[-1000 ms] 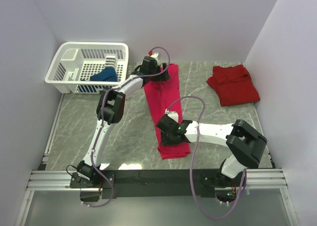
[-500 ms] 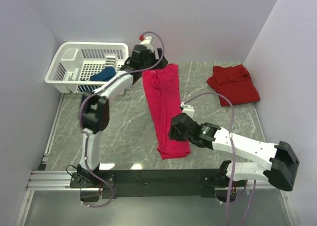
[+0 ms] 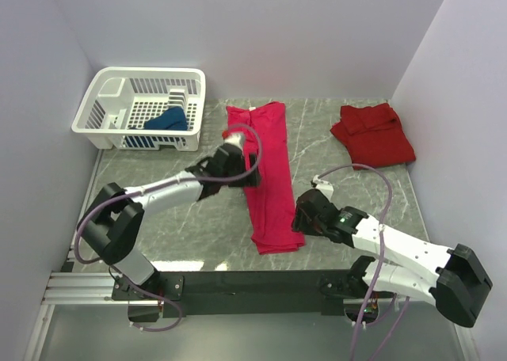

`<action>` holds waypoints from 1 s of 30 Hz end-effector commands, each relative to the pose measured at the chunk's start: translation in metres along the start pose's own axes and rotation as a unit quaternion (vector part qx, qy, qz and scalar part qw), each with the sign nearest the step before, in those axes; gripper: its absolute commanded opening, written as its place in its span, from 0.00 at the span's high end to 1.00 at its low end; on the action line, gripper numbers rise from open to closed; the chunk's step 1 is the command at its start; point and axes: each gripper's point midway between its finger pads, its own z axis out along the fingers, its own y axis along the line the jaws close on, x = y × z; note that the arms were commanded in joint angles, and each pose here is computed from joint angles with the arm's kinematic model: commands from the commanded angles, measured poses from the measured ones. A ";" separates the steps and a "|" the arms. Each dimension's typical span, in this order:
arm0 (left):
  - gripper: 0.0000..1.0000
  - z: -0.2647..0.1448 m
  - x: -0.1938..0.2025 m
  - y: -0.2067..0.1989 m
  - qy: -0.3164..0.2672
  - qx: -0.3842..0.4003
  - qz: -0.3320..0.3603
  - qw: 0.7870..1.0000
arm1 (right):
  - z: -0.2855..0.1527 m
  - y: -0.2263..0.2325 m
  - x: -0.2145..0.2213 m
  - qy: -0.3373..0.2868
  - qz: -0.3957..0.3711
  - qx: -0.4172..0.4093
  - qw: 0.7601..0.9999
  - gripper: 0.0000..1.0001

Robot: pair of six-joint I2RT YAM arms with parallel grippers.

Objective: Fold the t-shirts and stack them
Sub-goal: Fold the tshirt

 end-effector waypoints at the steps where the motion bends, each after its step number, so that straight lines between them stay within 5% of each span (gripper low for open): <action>1: 0.15 -0.024 0.036 -0.001 0.027 -0.012 -0.016 0.999 | -0.002 0.004 0.001 -0.004 0.015 -0.026 1.000 0.45; 9: 0.15 -0.061 0.115 -0.010 0.103 0.022 -0.028 0.994 | 0.002 -0.004 0.019 0.017 0.030 -0.031 0.999 0.45; 30: 0.15 -0.083 0.196 -0.050 0.186 0.054 -0.036 0.980 | 0.014 0.002 0.045 0.049 0.022 -0.045 0.998 0.45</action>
